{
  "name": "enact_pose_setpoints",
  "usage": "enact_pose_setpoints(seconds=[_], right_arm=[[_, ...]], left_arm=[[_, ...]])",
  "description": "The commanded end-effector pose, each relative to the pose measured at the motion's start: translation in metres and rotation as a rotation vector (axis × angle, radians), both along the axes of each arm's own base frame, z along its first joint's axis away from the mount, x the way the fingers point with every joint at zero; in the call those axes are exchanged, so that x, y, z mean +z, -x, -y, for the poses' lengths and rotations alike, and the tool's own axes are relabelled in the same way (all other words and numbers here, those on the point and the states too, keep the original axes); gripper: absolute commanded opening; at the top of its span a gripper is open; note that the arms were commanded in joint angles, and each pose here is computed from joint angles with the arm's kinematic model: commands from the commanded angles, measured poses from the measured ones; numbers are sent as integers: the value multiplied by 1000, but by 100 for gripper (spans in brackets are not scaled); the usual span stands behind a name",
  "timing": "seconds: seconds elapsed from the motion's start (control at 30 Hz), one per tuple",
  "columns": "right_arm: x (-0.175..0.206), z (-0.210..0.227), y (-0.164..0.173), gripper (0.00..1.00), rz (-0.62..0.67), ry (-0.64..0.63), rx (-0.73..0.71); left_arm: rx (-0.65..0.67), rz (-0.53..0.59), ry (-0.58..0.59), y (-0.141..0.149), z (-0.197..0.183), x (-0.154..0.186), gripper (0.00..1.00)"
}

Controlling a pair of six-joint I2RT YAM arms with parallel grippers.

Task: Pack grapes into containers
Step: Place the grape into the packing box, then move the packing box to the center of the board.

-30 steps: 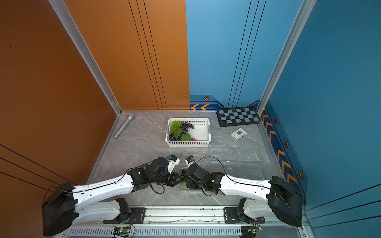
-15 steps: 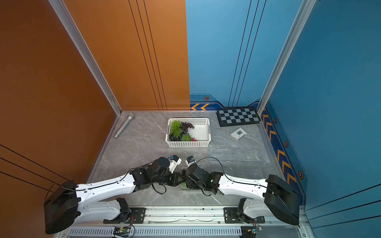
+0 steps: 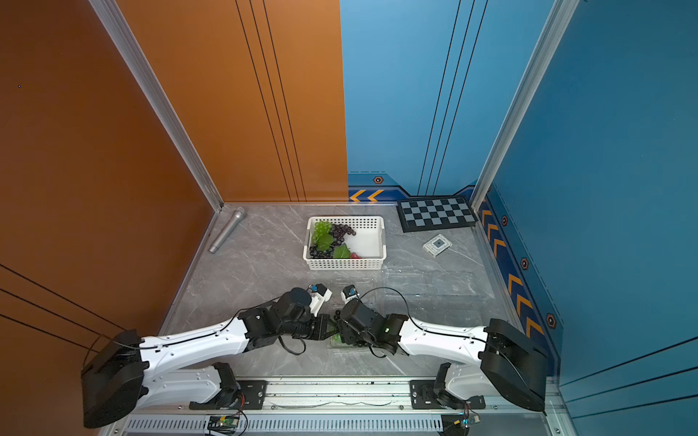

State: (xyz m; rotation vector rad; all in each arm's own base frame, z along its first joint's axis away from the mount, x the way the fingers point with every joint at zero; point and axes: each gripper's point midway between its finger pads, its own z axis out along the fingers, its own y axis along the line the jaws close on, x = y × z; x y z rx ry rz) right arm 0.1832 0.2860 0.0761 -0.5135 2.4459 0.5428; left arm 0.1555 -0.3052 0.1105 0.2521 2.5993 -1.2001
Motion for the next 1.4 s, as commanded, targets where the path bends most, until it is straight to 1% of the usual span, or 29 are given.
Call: enact_pose_setpoints(seconds=[0.0,0.1,0.2,0.27,0.43,0.6,0.67,0.8,0.9,0.97,1.03,1.07,1.17,1.27,1.37], right_arm=[[16,-19,11,71,-23,-101,57],[24,-17,9,73,-19,-129,51],[27,-12,8,73,-18,-145,40],[29,-9,8,73,-16,-152,35],[36,-1,8,73,-11,-170,22],[43,24,3,73,6,-152,-38],[45,34,2,70,14,-142,-61],[47,43,4,50,19,-119,-72],[39,41,6,42,2,-98,-64],[33,41,6,40,-10,-77,-67],[31,47,5,42,-10,-59,-91],[33,51,4,47,-4,-59,-107],[40,62,4,56,9,-73,-139],[44,69,4,59,17,-103,-163],[44,73,3,60,17,-110,-174]], left_arm=[[65,70,76,-23,9,25,12],[76,80,91,-25,7,31,23],[76,85,116,-25,3,39,29],[84,90,116,-25,-1,41,31],[117,117,76,-29,-19,44,32],[181,141,52,-37,-42,45,32],[200,141,43,-40,-47,41,32],[199,112,7,-42,-45,25,32],[175,70,-3,-40,-35,10,32],[168,43,-29,-39,-32,-2,32],[146,20,-54,-35,-28,-12,32],[135,5,-62,-32,-27,-17,32],[127,-17,-105,-27,-31,-28,36],[127,-1,-177,-25,-41,-34,39],[127,16,-221,-27,-47,-34,42]])
